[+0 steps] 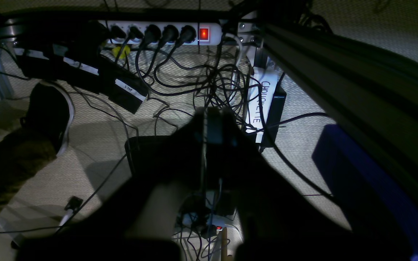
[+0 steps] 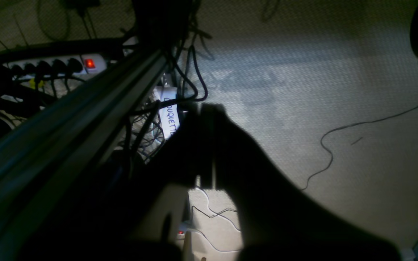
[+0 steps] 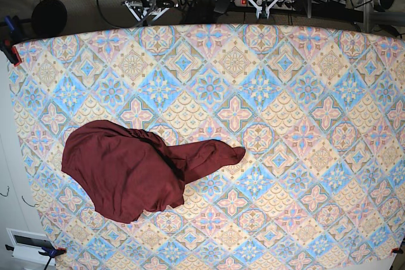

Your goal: Layout the t-shirt on the table in an organized manner, then fold the t-shirt properly

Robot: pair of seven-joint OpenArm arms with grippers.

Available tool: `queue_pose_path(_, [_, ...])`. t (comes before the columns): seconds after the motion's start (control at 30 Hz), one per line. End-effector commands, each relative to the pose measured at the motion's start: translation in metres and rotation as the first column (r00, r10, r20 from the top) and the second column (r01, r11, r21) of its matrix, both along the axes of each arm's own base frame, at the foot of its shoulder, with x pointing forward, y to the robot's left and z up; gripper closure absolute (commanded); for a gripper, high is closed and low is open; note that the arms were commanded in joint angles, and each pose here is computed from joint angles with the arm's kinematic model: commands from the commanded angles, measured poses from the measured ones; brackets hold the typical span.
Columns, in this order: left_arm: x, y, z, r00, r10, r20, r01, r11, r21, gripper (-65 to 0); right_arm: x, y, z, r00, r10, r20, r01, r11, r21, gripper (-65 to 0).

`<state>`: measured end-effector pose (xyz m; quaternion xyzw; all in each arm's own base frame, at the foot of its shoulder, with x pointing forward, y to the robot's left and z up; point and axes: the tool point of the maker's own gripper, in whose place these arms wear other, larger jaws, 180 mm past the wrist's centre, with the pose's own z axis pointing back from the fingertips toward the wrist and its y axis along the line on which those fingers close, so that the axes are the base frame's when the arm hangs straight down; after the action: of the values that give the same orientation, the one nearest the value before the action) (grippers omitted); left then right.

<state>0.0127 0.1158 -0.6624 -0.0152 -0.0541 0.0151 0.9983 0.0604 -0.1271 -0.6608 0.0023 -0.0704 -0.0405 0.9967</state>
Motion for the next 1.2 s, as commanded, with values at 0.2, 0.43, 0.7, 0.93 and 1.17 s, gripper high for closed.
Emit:
queue_pose_path(0.2, [0.002,0.003,0.000,1.000,-0.006,0.009,0.006,1.000,0.008,0.0,0.006,-0.016,0.001,1.000,0.001,0.019,-0.001,1.000,-0.023,-0.2])
queue_pose_path(0.43, [0.002,0.003,0.000,1.000,-0.007,0.009,0.007,1.000,0.007,0.0,0.006,-0.019,0.001,1.000,0.001,0.019,-0.001,1.000,-0.027,-0.2])
queue_pose_path(0.7, [-0.008,0.023,0.000,1.000,-0.014,-0.005,0.014,0.999,0.038,0.0,-0.019,-0.019,-0.001,1.000,0.002,-0.016,-0.002,1.000,-0.028,-0.2])
queue_pose_path(0.93, [-0.019,0.042,0.013,0.982,-0.180,0.058,0.176,0.982,0.064,0.0,-0.052,-0.047,0.000,0.998,0.004,-0.060,-0.009,0.997,-0.072,0.0])
queue_pose_path(1.17, [-0.047,0.050,0.028,0.961,-0.267,0.074,0.263,0.963,0.065,0.0,-0.072,-0.078,0.014,0.999,0.033,-0.009,-0.034,0.991,-0.127,0.0])
